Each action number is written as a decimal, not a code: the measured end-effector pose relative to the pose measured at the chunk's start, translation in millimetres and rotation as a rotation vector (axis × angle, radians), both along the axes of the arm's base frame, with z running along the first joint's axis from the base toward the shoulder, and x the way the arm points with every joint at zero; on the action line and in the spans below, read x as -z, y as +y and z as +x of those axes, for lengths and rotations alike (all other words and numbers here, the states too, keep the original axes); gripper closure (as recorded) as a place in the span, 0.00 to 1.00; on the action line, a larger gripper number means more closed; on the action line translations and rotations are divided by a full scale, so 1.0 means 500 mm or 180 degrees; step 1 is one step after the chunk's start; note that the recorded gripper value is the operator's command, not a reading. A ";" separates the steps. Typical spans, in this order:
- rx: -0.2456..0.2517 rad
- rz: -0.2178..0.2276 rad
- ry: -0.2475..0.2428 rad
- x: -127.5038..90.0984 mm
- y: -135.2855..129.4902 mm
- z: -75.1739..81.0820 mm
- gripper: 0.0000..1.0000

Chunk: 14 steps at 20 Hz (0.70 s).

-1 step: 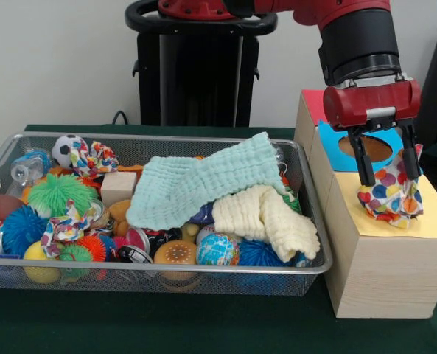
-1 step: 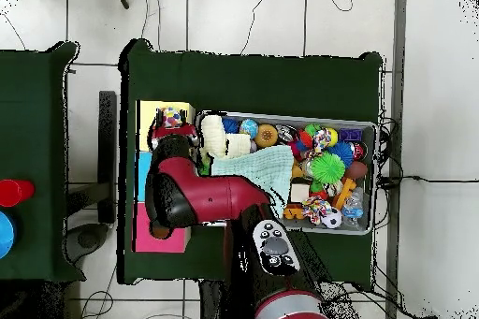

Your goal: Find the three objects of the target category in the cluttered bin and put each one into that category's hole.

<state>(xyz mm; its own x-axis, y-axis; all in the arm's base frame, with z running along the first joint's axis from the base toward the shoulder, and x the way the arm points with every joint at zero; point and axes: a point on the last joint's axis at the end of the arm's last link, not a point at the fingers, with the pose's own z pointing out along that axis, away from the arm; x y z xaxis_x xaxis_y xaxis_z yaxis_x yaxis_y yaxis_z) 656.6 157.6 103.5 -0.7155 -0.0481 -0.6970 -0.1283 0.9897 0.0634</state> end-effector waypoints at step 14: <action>0.0025 0.0000 0.0002 0.001 -0.010 0.002 0.00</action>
<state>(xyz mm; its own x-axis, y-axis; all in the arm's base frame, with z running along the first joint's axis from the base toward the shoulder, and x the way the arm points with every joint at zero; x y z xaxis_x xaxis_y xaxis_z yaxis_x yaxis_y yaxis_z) 657.7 152.5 103.2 -0.7162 -0.0426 -0.6965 -0.1206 0.9907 0.0634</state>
